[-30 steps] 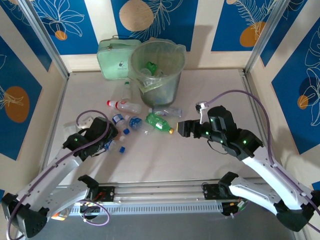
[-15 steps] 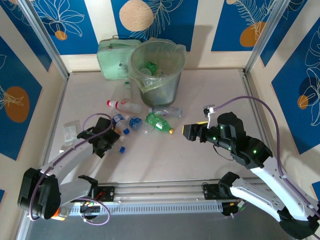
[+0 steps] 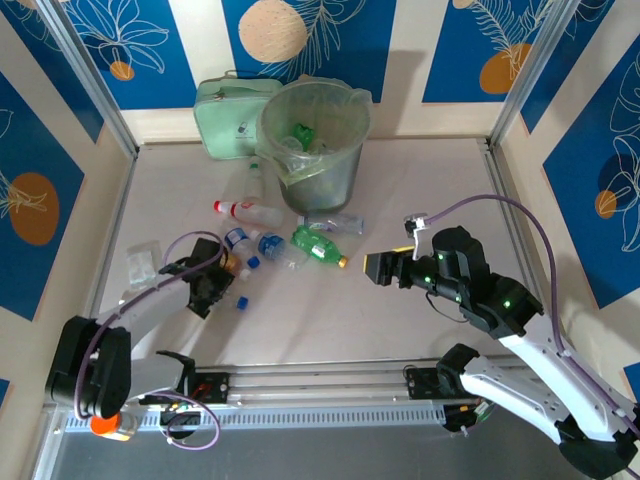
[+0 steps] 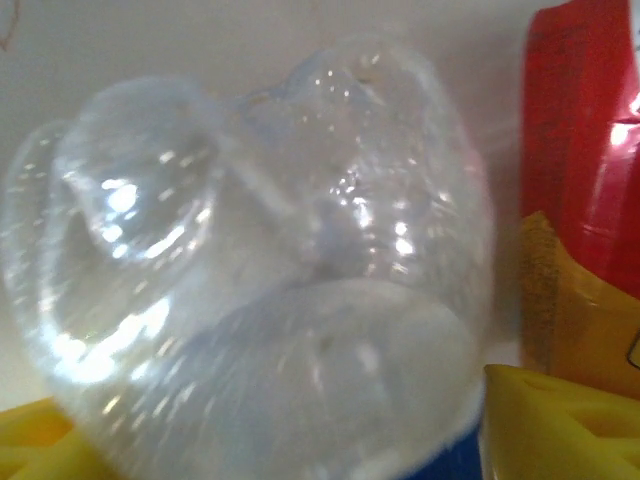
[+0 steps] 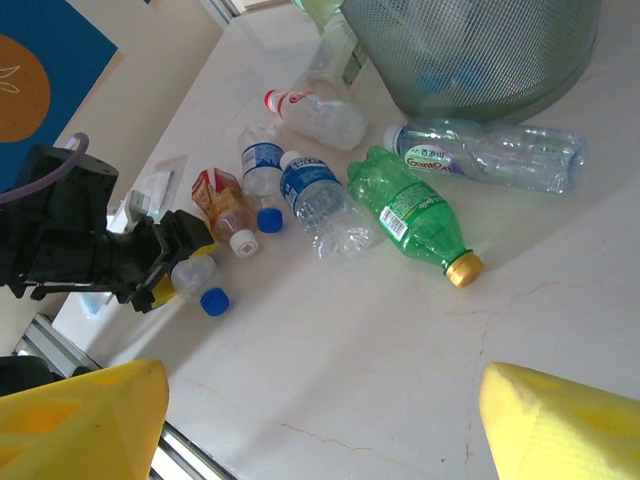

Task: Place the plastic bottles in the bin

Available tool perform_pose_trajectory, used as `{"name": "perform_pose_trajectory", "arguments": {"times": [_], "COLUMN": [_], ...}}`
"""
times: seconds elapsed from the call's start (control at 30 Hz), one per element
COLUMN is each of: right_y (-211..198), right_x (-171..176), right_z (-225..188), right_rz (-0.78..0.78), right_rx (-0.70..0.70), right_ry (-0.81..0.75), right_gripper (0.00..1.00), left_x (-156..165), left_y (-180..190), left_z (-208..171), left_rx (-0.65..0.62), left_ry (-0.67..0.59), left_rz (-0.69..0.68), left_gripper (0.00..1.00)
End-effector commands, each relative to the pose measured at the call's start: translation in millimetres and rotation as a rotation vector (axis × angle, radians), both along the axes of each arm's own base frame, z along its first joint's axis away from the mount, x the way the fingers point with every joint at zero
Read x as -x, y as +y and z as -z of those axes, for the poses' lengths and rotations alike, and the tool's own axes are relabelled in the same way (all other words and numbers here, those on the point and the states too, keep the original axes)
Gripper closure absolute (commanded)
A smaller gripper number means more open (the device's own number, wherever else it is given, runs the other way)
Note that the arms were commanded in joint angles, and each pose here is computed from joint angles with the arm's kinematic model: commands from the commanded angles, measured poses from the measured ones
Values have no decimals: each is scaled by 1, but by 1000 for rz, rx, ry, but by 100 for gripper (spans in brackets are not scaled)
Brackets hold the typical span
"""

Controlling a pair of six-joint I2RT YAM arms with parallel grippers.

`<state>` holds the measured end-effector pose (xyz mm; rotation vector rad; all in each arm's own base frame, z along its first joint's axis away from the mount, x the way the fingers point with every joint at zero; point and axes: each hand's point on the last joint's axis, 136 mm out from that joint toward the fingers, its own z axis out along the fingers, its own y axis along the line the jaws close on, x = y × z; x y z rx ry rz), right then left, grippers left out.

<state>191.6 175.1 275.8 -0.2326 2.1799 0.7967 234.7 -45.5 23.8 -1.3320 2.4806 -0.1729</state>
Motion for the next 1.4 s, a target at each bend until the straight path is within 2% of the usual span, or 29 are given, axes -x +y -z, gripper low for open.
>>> {"name": "perform_pose_trajectory", "arguments": {"times": [0.0, 0.27, 0.43, 0.6, 0.87, 0.93, 1.03, 1.13, 1.17, 1.27, 1.37], "right_y": [4, 0, -4, -8, -10, -10, -7, -4, -3, 3, 10], "right_x": [2, 3, 2, 4, 6, 6, 6, 7, 6, 7, 8], "right_z": [1, -3, -10, -21, -22, -23, -24, -24, -23, -20, -18], "right_rz": [-33, -26, -10, -5, -3, -2, -10, -21, -22, -38, -59], "right_rx": [1, 12, 20, 12, 3, -2, -11, -21, -26, -51, -81], "right_ry": [-2, -12, -34, -63, -62, -64, -65, -56, -50, -29, -3], "right_gripper": [19, 19, 19, 19, 19, 19, 19, 19, 19, 19, 19], "left_x": [-2, -1, 0, -2, -1, -7, -14, -22, -22, -8, 7], "left_y": [0, 1, 1, 2, -7, -18, -42, -78, -94, -136, -162], "left_z": [7, 7, -7, -32, -75, -87, -109, -146, -165, -217, -244], "left_rx": [16, 12, 8, 10, 37, 68, 115, 168, 190, 210, 150], "left_ry": [12, 17, 1, -75, -233, -284, -352, -487, -562, -776, -871], "left_rz": [-12, -9, 11, 42, 178, 260, 414, 651, 755, 1018, 1202], "left_gripper": [24, 33, 37, 38, 50, 53, 54, 56, 61, 62, 67]}}
